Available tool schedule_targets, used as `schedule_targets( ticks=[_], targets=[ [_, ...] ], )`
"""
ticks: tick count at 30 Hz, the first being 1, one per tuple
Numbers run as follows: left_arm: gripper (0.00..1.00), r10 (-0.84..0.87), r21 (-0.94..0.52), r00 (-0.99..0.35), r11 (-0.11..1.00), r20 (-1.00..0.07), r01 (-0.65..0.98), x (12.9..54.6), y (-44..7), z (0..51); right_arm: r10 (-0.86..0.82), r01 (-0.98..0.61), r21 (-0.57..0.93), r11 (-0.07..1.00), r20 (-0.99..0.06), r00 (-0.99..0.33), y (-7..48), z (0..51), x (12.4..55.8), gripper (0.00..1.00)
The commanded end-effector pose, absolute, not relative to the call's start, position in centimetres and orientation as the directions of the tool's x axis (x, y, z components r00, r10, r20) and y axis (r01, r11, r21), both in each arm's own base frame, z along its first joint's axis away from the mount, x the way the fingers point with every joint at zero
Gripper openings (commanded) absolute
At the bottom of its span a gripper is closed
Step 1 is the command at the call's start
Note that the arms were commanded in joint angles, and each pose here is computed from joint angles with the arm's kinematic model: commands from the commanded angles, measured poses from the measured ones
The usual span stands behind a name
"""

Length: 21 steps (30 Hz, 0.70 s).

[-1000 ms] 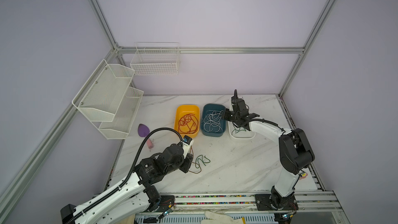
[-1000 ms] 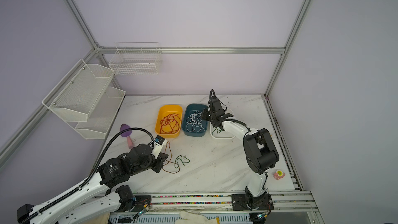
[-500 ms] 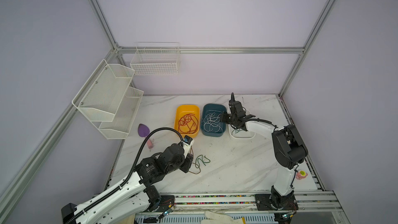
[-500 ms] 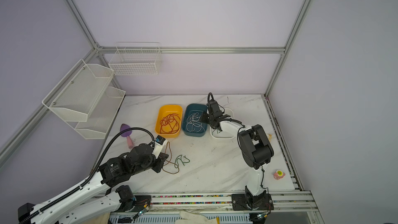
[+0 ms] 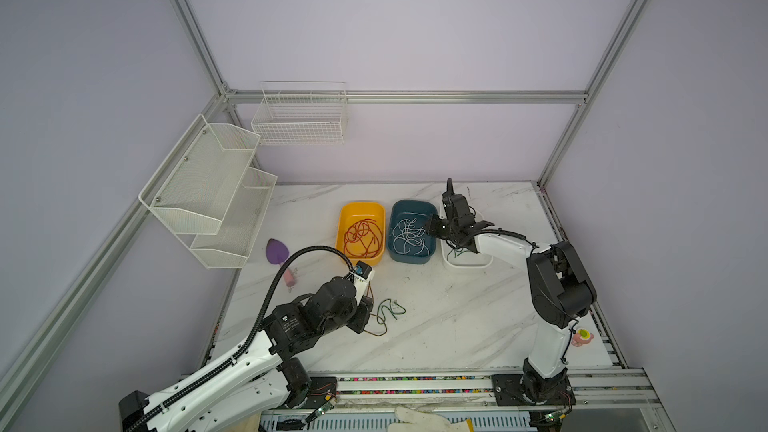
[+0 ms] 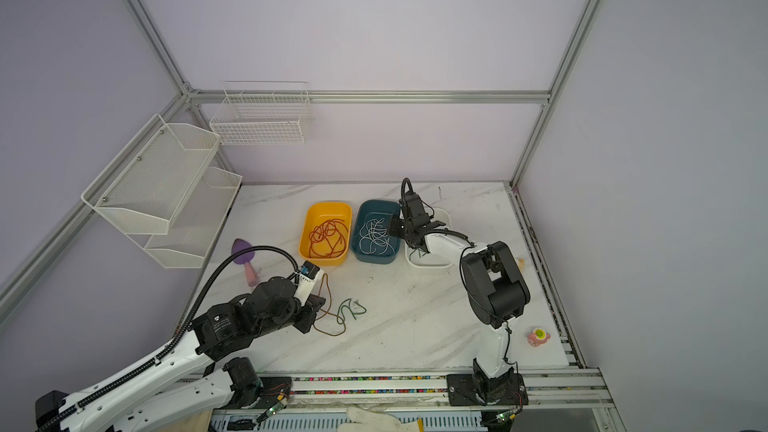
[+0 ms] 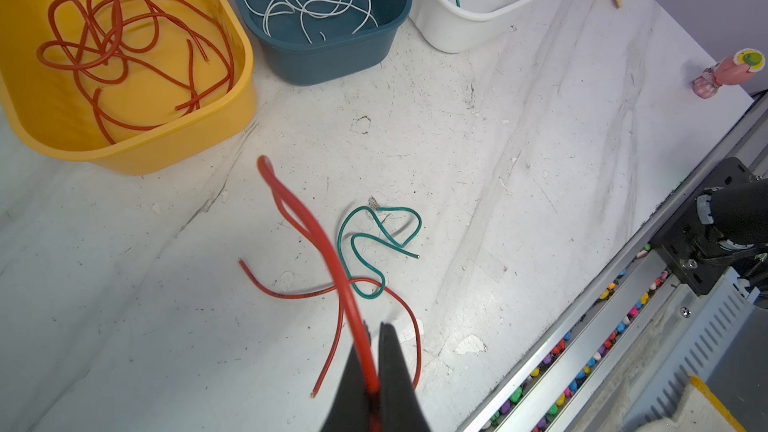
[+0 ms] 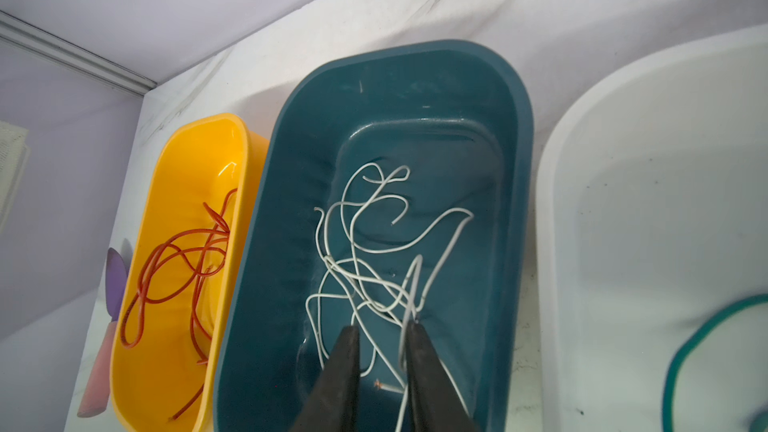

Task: Untangle the cables
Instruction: 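Carry the white wire over the dark teal tub and open the right gripper, then move the right gripper down to the green wire near the tangle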

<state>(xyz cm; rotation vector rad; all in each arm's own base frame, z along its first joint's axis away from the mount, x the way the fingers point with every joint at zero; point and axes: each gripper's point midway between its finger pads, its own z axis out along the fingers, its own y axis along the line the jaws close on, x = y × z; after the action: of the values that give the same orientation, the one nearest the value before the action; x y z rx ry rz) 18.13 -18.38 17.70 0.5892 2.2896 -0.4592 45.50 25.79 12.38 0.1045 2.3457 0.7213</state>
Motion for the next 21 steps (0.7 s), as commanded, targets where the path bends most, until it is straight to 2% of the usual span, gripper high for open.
schedule_targets(
  ticks=[1,13,21],
  targets=[
    [0.0,0.252,-0.16,-0.611,0.828,-0.75,0.538,18.5,-18.8,19.6,0.262,-0.141,0.534,0.834,-0.607,-0.751,25.7,14.9,44.8,0.28],
    [0.0,0.25,-0.164,-0.613,0.827,-0.75,0.538,18.5,-18.8,19.6,0.272,-0.186,0.562,0.806,-0.631,-0.726,25.5,18.4,42.9,0.38],
    [0.0,0.238,-0.171,-0.61,0.828,-0.756,0.535,18.5,-18.7,20.0,0.252,-0.273,0.616,0.739,-0.629,-0.736,27.2,19.3,37.4,0.46]
  ],
)
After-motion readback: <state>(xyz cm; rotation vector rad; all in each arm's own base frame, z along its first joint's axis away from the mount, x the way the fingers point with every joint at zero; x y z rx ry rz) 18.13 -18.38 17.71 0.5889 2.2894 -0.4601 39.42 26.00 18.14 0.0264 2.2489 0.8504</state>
